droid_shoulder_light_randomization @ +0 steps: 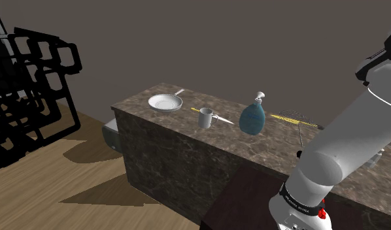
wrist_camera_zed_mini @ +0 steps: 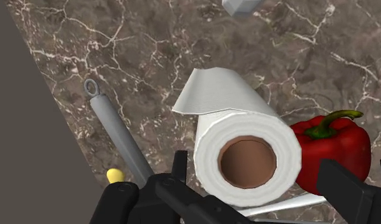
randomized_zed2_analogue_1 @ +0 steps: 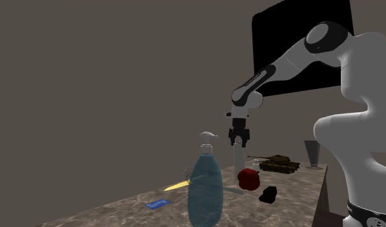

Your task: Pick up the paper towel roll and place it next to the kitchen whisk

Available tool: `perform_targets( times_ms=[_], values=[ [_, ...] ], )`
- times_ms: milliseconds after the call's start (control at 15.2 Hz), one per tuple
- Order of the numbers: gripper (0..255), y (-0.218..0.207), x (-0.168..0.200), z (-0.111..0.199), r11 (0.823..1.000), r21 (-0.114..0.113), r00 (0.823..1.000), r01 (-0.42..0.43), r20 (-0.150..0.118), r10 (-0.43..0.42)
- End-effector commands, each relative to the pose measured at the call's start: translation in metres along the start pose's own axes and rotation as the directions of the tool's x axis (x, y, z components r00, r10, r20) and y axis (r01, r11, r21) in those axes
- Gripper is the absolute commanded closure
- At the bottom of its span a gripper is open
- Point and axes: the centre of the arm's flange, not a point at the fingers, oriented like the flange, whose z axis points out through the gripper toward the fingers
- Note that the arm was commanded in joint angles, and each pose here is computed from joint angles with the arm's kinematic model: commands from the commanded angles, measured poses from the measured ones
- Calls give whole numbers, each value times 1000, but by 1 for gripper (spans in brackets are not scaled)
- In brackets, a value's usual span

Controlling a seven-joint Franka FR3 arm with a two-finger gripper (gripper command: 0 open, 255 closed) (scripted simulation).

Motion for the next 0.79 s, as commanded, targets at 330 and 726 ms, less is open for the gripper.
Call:
perform_targets(
  times_ms=[330, 726],
  values=[
    [0, 0, 0, -50, 1000, 0, 1000, 0, 0, 0],
    [0, 0, 0, -50, 1000, 0, 1000, 0, 0, 0]
  ],
)
